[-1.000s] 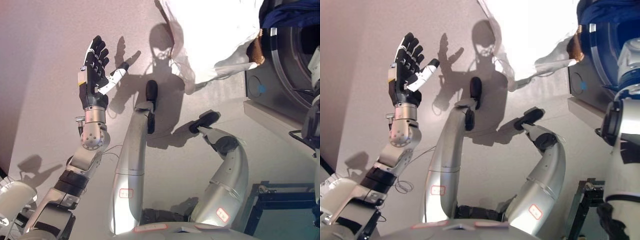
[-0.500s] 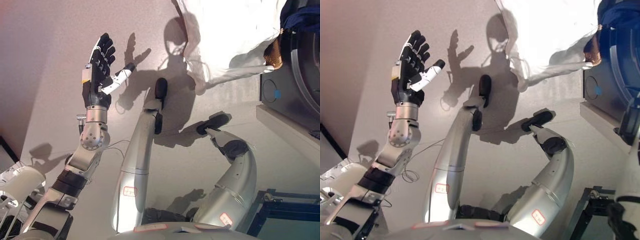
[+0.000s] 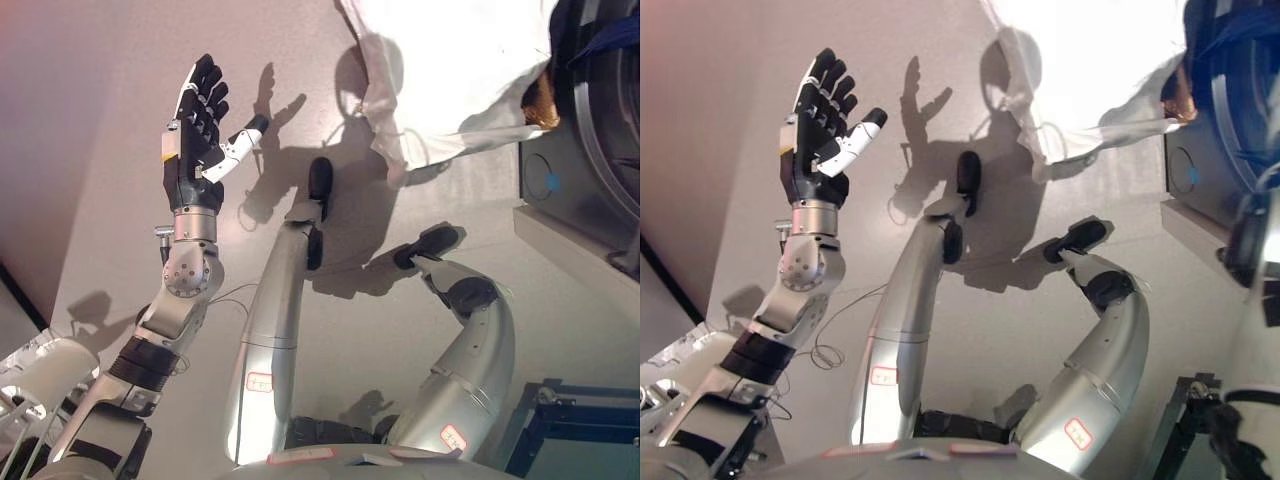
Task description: Put the clothes in the basket into the washing machine.
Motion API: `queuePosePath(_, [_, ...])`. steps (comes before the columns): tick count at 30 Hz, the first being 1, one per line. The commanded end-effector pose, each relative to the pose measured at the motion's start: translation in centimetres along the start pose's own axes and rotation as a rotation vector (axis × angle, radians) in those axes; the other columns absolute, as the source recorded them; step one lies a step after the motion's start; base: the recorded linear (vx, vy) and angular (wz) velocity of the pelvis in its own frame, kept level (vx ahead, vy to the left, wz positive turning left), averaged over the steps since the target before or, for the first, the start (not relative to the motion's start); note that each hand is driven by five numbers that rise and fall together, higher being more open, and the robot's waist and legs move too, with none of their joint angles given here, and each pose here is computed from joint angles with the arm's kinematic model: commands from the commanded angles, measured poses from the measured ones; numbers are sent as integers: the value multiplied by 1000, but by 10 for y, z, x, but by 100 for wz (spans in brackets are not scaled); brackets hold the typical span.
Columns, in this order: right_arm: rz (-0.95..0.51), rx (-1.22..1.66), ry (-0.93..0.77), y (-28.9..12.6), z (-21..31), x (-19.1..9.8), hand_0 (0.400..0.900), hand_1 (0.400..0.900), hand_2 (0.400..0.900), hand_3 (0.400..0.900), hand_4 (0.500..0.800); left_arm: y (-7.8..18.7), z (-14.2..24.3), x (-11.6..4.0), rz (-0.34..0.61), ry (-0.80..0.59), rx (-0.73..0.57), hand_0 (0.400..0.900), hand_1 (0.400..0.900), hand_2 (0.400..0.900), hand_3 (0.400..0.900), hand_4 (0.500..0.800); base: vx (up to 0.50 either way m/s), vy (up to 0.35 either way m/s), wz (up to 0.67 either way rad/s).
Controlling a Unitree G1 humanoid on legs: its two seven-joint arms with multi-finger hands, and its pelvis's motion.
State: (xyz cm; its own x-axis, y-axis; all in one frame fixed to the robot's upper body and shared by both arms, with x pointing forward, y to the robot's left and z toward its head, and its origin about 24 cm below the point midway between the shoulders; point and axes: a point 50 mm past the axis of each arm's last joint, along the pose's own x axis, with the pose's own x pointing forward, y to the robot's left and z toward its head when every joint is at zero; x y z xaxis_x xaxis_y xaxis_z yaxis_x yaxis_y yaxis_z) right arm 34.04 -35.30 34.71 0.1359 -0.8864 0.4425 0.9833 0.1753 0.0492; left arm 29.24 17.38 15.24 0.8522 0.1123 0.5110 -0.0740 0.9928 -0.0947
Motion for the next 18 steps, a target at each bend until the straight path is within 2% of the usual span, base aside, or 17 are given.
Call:
queuePosePath(1, [47,-37,-133,20,-26,-41,900,900,900,900,800,11,11,-10,136,-96,-84,900,900,900,900,800,-51,74,-19])
queuePosePath(7, [117,190,-257,39,-1,-106,900,900,900,900,800,23,13,-14,224,-100,-79,900,900,900,900,800,-50,84,-20])
queuePosePath(13, [193,376,-319,6,-20,-166,900,900,900,900,800,34,-1,-29,275,-16,-22,900,900,900,900,800,-45,69,-14])
queuePosePath(15, [278,422,-314,-7,-34,-184,900,900,900,900,800,36,-7,-37,281,20,-12,900,900,900,900,800,-46,46,-12])
queuePosePath(18, [545,496,-232,-22,-65,-213,900,900,900,900,800,42,-24,-49,295,113,-6,900,900,900,900,800,-35,19,-12])
